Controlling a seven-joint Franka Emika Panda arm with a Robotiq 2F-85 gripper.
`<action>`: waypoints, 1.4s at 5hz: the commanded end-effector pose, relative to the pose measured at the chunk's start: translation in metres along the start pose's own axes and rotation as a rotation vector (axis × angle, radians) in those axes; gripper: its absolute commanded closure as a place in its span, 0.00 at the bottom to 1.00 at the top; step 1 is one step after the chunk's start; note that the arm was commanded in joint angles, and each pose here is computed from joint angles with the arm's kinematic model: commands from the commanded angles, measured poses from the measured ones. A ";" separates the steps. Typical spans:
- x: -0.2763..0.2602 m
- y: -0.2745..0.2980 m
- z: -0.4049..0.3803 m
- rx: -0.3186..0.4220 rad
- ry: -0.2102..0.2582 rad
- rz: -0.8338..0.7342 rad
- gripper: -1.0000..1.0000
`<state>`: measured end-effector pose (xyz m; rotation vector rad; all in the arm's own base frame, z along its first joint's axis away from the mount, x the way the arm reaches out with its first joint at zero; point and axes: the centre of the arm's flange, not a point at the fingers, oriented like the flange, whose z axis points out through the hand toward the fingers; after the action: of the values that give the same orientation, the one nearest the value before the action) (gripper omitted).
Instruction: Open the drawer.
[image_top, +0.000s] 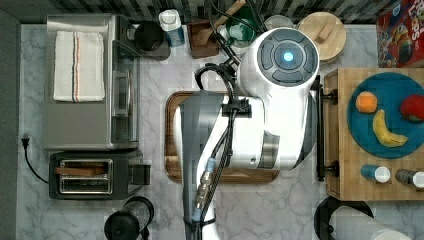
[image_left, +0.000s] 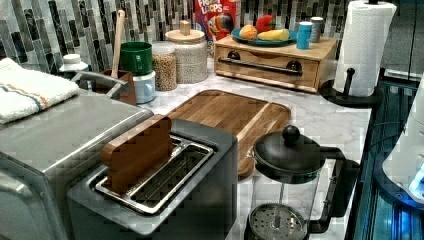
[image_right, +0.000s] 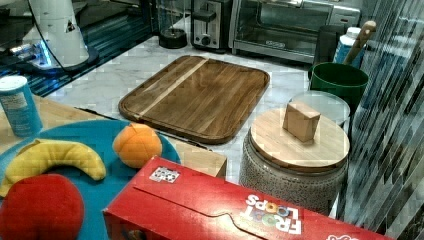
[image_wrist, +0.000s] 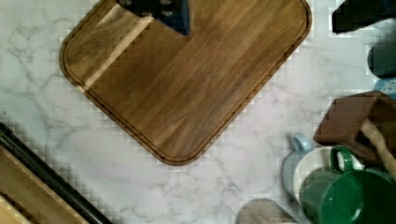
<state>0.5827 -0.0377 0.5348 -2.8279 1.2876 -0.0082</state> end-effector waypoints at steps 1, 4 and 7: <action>0.007 0.031 0.014 -0.035 0.044 -0.173 0.00; 0.034 0.105 0.055 -0.060 0.092 -0.446 0.00; 0.063 0.154 0.112 -0.105 0.164 -0.617 0.00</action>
<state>0.5215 -0.1761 0.4185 -3.1669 0.5599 -0.1971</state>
